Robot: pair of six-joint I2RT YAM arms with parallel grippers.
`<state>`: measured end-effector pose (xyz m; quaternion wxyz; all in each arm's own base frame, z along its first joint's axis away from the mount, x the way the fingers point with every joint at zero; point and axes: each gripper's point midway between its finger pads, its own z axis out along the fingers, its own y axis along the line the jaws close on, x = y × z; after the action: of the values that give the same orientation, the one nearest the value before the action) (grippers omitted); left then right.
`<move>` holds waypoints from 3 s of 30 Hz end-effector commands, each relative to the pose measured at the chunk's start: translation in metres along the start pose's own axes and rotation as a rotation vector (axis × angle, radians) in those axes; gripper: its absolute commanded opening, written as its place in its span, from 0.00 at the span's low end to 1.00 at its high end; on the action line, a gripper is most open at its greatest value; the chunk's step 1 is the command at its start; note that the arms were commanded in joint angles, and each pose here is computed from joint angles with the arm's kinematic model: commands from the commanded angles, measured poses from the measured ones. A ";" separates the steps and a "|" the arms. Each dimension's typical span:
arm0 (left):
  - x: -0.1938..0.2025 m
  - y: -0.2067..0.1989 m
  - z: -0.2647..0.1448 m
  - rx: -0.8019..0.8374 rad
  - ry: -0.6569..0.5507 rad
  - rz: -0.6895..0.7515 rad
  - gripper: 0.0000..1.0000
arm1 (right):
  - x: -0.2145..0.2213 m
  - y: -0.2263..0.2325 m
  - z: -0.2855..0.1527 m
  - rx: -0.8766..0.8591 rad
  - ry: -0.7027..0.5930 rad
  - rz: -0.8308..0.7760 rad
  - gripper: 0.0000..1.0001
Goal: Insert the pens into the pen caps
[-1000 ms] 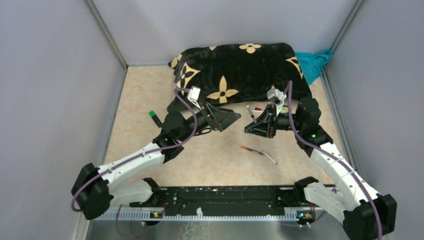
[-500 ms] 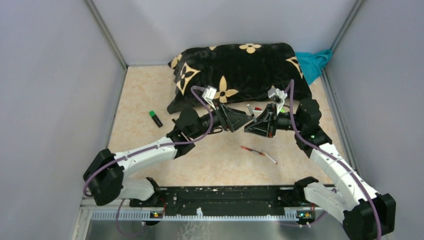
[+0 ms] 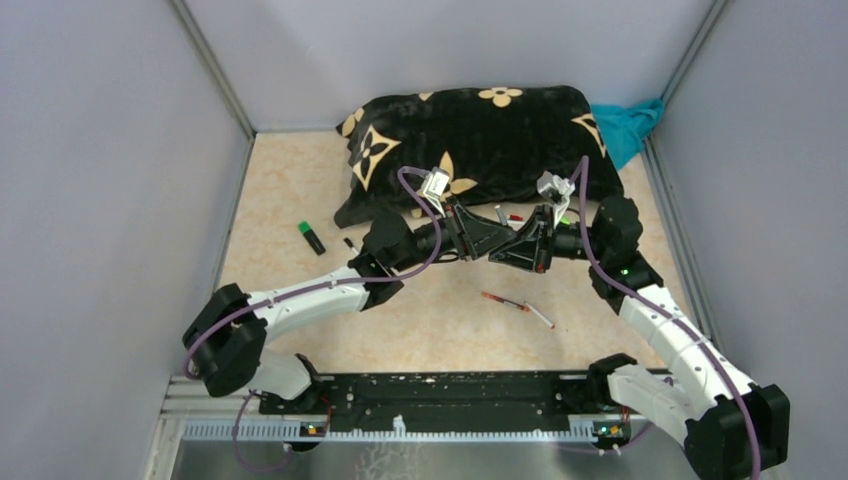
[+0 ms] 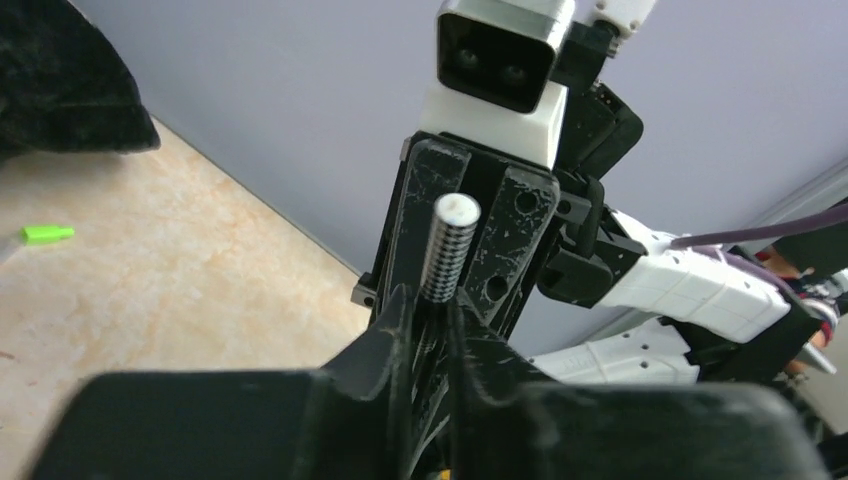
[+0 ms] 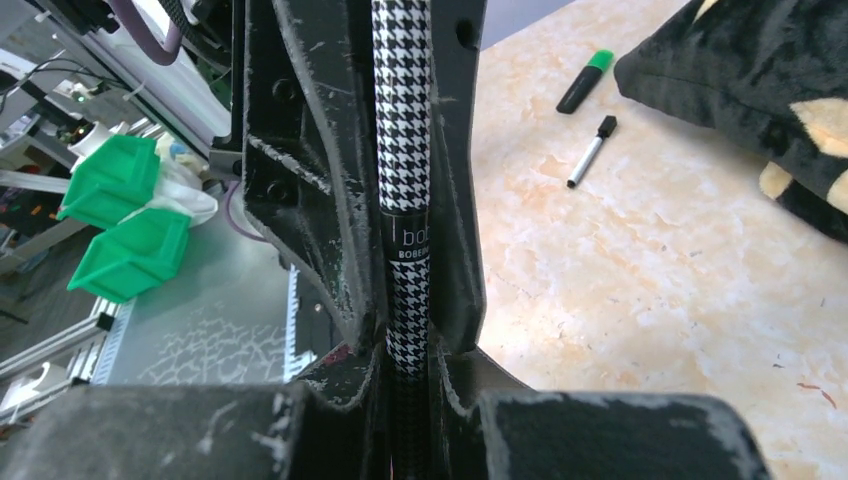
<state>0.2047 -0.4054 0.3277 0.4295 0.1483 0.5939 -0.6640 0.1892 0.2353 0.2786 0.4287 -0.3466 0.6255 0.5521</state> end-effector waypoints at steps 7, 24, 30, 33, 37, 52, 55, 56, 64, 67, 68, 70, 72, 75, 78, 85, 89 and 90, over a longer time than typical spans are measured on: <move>-0.008 -0.005 0.002 0.010 -0.026 0.023 0.00 | -0.008 0.002 0.000 -0.004 -0.019 -0.034 0.17; 0.008 0.168 -0.164 -0.855 0.059 -0.193 0.00 | 0.022 -0.052 -0.025 0.236 0.144 -0.091 0.84; 0.009 0.209 -0.248 -1.161 0.111 -0.187 0.00 | 0.033 -0.086 -0.041 0.344 0.269 -0.067 0.84; 0.007 0.224 -0.277 -1.268 0.124 -0.201 0.00 | 0.039 -0.097 -0.046 0.373 0.319 -0.051 0.85; 0.006 0.246 -0.313 -1.401 0.166 -0.245 0.00 | 0.042 -0.105 -0.050 0.380 0.360 -0.012 0.84; -0.014 0.306 -0.367 -1.605 0.223 -0.351 0.00 | 0.043 -0.109 -0.060 0.408 0.338 0.012 0.85; -0.012 0.314 -0.373 -1.615 0.242 -0.387 0.08 | 0.043 -0.108 -0.060 0.410 0.335 0.014 0.85; -0.012 0.317 -0.375 -1.620 0.248 -0.396 0.12 | 0.043 -0.108 -0.060 0.410 0.335 0.014 0.85; -0.018 0.323 -0.380 -1.619 0.234 -0.408 0.37 | 0.045 -0.108 -0.061 0.409 0.332 0.023 0.85; -0.025 0.319 -0.382 -1.616 0.212 -0.409 0.42 | 0.045 -0.109 -0.062 0.412 0.332 0.023 0.85; -0.026 0.316 -0.381 -1.611 0.208 -0.407 0.44 | 0.044 -0.109 -0.062 0.412 0.331 0.021 0.85; -0.031 0.310 -0.378 -1.600 0.198 -0.400 0.46 | 0.045 -0.110 -0.063 0.414 0.333 0.017 0.85; -0.036 0.303 -0.375 -1.585 0.185 -0.392 0.47 | 0.044 -0.111 -0.064 0.416 0.335 0.013 0.85; -0.044 0.291 -0.369 -1.553 0.167 -0.379 0.48 | 0.045 -0.113 -0.065 0.419 0.339 0.004 0.85; -0.048 0.279 -0.363 -1.519 0.155 -0.369 0.50 | 0.045 -0.114 -0.065 0.417 0.344 -0.003 0.85; -0.055 0.251 -0.344 -1.393 0.139 -0.332 0.53 | 0.045 -0.121 -0.068 0.431 0.365 -0.027 0.84; -0.060 0.236 -0.322 -1.250 0.128 -0.304 0.57 | 0.045 -0.130 -0.071 0.453 0.394 -0.056 0.84; -0.062 0.232 -0.315 -1.208 0.122 -0.294 0.58 | 0.046 -0.133 -0.072 0.458 0.405 -0.063 0.84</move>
<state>0.3227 -0.0537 0.1247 0.2991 -0.2065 0.9127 -0.1868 0.2628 0.1541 0.1763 0.3584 -0.3432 0.8011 0.3347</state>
